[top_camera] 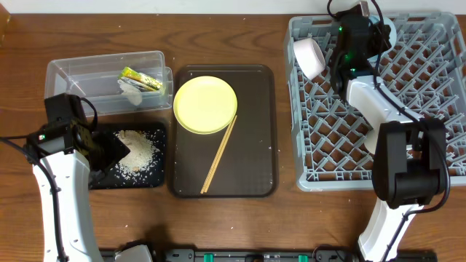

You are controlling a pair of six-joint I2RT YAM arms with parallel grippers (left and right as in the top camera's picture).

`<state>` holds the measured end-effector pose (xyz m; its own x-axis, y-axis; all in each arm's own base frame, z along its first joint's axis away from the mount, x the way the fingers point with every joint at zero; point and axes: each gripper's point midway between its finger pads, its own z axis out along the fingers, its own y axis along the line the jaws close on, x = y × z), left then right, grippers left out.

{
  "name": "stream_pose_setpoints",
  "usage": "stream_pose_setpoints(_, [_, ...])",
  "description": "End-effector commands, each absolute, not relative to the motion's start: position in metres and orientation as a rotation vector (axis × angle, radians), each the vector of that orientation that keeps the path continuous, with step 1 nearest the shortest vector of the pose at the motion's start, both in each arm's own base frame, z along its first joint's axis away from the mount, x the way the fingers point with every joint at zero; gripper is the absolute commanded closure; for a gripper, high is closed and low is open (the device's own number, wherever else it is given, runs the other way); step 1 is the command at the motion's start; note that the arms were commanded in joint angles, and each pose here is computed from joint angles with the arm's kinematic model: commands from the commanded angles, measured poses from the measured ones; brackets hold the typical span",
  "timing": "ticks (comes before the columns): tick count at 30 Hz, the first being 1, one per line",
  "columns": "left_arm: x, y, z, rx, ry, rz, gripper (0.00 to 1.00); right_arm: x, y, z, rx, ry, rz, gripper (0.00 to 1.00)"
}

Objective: Sort waste into correct bins and load items into the dishwasher rack
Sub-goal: 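Carry the blue bowl to the rack's back edge with the right gripper, then release the blue bowl upside down beside the pink cup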

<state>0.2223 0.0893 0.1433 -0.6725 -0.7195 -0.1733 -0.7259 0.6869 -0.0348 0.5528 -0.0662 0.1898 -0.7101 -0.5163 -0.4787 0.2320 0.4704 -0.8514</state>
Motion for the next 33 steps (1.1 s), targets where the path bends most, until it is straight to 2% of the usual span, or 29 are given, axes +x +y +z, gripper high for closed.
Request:
stream_pose_setpoints(1, [0.220, 0.093, 0.145, -1.201, 2.707, 0.077, 0.20, 0.552, -0.052, 0.176, -0.168, 2.007, -1.223, 0.99])
stream_pose_setpoints(9, [0.220, 0.093, 0.145, -1.201, 2.707, 0.076, 0.20, 0.545, -0.021, 0.161, -0.218, 2.053, -1.174, 0.99])
stream_pose_setpoints(13, [0.220, 0.093, 0.145, -1.201, 2.707, 0.076, 0.20, 0.538, -0.013, 0.158, -0.148, 2.059, -1.163, 0.99])
stream_pose_setpoints(20, [0.220, 0.093, 0.145, -1.201, 2.707, 0.077, 0.20, 0.519, -0.004, 0.160, -0.033, 2.132, -0.985, 0.92])
stream_pose_setpoints(23, [0.220, 0.093, 0.145, -1.201, 2.707, 0.077, 0.20, 0.511, 0.006, 0.172, -0.036, 2.176, -0.824, 0.87])
stream_pose_setpoints(26, [0.220, 0.093, 0.145, -1.201, 2.707, 0.077, 0.20, 0.496, 0.013, 0.194, -0.033, 2.198, -0.710, 0.73])
stream_pose_setpoints(29, [0.220, 0.093, 0.145, -1.201, 2.707, 0.077, 0.20, 0.475, 0.027, 0.210, -0.052, 2.248, -0.543, 0.67])
stream_pose_setpoints(33, [0.220, 0.093, 0.145, -1.201, 2.707, 0.077, 0.20, 0.435, 0.087, 0.220, -0.191, 2.357, -0.066, 0.61])
